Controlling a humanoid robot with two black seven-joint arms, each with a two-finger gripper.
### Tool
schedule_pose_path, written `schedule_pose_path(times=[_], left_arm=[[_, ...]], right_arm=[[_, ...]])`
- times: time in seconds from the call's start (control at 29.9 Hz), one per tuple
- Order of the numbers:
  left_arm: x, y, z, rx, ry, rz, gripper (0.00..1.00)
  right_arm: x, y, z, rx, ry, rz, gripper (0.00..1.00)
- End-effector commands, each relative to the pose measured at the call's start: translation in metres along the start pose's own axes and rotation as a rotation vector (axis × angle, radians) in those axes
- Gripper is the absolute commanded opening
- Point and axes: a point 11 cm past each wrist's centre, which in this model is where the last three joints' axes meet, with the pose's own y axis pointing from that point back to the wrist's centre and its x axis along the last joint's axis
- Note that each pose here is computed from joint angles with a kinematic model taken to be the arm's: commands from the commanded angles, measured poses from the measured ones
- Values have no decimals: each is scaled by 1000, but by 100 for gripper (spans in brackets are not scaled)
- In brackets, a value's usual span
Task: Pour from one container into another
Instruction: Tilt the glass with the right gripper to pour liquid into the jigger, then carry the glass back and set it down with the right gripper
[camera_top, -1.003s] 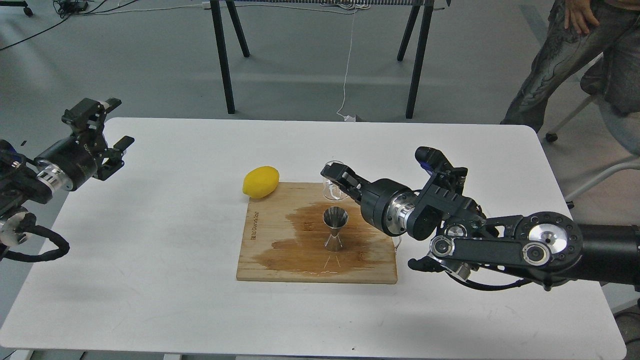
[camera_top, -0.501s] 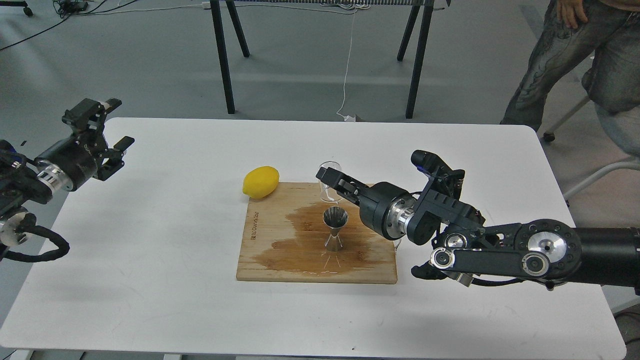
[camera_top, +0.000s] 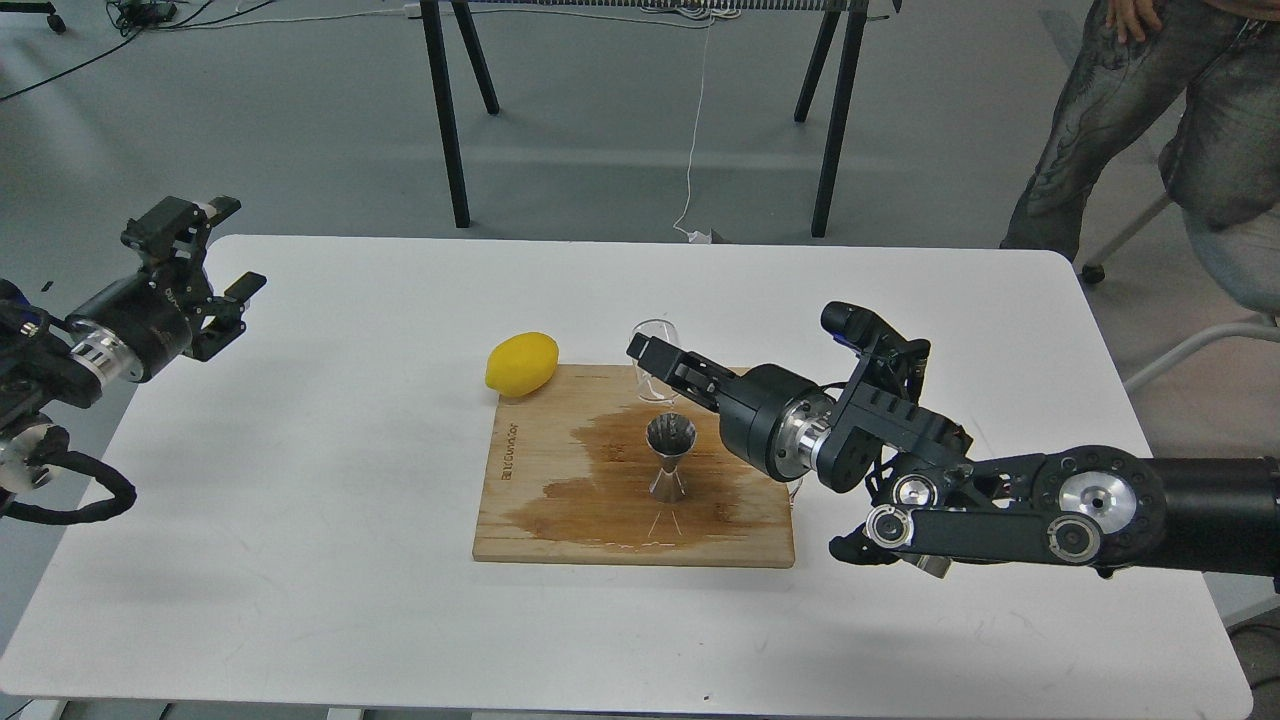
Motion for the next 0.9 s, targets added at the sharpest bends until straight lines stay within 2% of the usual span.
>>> schedule_pose_path(times=[0.0, 0.7, 0.87], left_arm=[[1, 0, 1, -1, -2, 2, 97], [2, 1, 1, -1, -2, 4, 97], [2, 1, 1, -1, -3, 3, 97]], right_arm=[[1, 0, -3, 26, 20, 3, 24], [-4, 3, 4, 28, 70, -11, 24], [6, -1, -1, 6, -31, 18, 24]])
